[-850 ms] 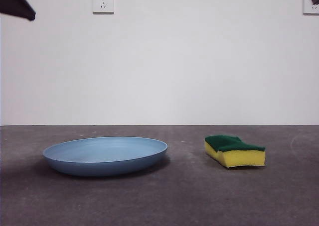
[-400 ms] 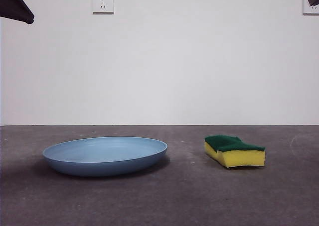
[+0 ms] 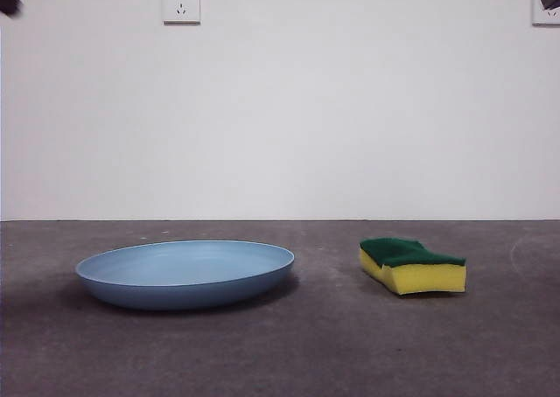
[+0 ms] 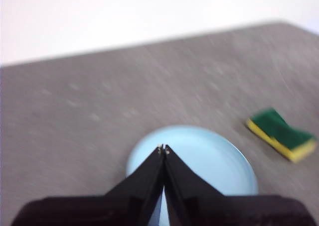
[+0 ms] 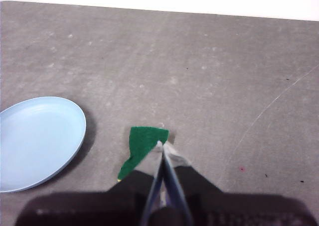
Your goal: Pick up the plate,pick up the cloth,clean the plate with the cloth
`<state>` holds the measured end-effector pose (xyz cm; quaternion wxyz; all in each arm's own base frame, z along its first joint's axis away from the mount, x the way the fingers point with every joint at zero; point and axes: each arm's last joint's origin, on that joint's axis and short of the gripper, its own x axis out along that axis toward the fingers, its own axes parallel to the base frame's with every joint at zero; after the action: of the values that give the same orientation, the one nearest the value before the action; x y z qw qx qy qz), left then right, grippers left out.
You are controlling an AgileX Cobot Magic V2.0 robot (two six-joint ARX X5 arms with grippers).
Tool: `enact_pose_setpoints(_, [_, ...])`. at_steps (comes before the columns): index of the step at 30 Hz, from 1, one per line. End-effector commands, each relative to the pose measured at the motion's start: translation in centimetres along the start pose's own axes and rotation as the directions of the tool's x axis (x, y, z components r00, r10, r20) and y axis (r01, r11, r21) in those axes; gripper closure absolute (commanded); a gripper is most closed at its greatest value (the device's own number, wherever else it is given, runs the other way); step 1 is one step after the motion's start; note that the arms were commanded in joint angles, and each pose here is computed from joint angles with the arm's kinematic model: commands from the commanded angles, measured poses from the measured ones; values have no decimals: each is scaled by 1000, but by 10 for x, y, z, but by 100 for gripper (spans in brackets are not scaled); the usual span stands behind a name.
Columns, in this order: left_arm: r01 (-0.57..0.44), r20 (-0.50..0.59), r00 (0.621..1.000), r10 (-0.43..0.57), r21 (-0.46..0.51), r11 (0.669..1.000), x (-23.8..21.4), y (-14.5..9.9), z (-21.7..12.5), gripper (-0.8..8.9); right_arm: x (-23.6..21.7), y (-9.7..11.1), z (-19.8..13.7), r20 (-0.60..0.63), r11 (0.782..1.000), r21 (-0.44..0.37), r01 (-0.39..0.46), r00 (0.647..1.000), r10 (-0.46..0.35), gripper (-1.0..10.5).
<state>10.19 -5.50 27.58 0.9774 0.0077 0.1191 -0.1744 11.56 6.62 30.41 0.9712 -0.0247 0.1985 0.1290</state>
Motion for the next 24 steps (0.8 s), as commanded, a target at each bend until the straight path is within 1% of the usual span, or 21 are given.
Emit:
enact_pose_setpoints(1, [-72, 38, 997, 72, -7, 997, -4, 9, -2, 817, 0, 0, -1, 4, 1000, 11, 2, 1000, -2, 946])
enact_pose_setpoints(6, [-199, 77, 976, 204, -64, 978, -9, 26, -20, 817, 0, 0, -1, 4, 1000, 11, 2, 1000, -2, 946])
enact_pose_setpoints(14, [-289, 122, 946, 301, -111, 951, -2, 40, -80, 817, 0, 0, -1, 4, 1000, 11, 2, 1000, -2, 946])
enact_pose_setpoints(16, [-294, 130, 942, 309, -120, 948, 0, 41, -92, 817, 0, 0, -1, 4, 1000, 11, 2, 1000, -2, 946])
enact_pose_setpoints(18, [-271, 135, 949, 285, -118, 955, 2, 42, -103, 817, 0, 0, -1, 4, 1000, 11, 2, 1000, -2, 946])
enact_pose_setpoints(22, [-215, 138, 964, 229, -108, 970, 5, 42, -114, 817, 0, 0, -1, 4, 1000, 11, 2, 1000, -2, 946])
enact_pose_setpoints(24, [-219, 124, 965, 231, -108, 970, 6, 43, -118, 817, 0, 0, -1, 4, 1000, 11, 2, 1000, -2, 946])
